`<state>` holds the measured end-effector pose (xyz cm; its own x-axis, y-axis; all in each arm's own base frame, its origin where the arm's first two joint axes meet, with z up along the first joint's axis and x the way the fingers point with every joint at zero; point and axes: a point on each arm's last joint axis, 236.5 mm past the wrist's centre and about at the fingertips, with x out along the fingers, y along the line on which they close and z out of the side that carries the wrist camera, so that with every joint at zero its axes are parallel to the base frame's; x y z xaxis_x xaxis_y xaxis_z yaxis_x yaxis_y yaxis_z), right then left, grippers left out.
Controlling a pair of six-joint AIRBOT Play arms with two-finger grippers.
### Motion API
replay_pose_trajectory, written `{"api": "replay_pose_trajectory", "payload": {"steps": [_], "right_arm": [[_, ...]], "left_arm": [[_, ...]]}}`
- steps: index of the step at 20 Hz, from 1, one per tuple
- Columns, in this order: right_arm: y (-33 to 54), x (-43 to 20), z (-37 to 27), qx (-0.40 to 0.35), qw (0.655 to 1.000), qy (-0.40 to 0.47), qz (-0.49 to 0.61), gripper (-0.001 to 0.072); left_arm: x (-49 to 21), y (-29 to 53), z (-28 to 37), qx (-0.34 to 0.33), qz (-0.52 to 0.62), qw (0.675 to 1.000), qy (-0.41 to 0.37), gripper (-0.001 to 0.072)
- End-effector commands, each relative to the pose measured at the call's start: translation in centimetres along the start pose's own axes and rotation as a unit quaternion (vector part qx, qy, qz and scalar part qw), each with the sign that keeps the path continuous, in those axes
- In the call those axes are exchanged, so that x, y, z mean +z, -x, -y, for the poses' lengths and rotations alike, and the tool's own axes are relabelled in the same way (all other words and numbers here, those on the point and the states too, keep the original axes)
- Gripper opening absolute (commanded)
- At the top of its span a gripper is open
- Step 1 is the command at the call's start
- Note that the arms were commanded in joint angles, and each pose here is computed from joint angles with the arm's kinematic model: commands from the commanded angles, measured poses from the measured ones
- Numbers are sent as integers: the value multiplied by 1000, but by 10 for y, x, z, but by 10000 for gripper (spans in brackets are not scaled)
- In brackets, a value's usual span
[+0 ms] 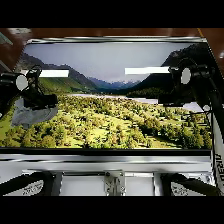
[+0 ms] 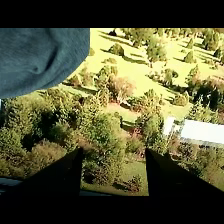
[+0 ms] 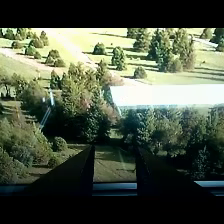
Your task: Fold the shirts.
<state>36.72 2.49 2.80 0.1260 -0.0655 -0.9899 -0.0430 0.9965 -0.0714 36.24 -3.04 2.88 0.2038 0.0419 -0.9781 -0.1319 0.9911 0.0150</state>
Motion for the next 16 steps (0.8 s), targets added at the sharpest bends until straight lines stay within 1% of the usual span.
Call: {"api": "replay_pose_trajectory", "payload": {"steps": [1,16], "right_arm": [[0,0,0,0,1000,0,0,395],[0,0,0,0,1000,0,0,395]], "left_arm": [[0,0,0,0,-1,1000,0,478],[0,-1,-1,-3,-1,1000,4,477]]}}
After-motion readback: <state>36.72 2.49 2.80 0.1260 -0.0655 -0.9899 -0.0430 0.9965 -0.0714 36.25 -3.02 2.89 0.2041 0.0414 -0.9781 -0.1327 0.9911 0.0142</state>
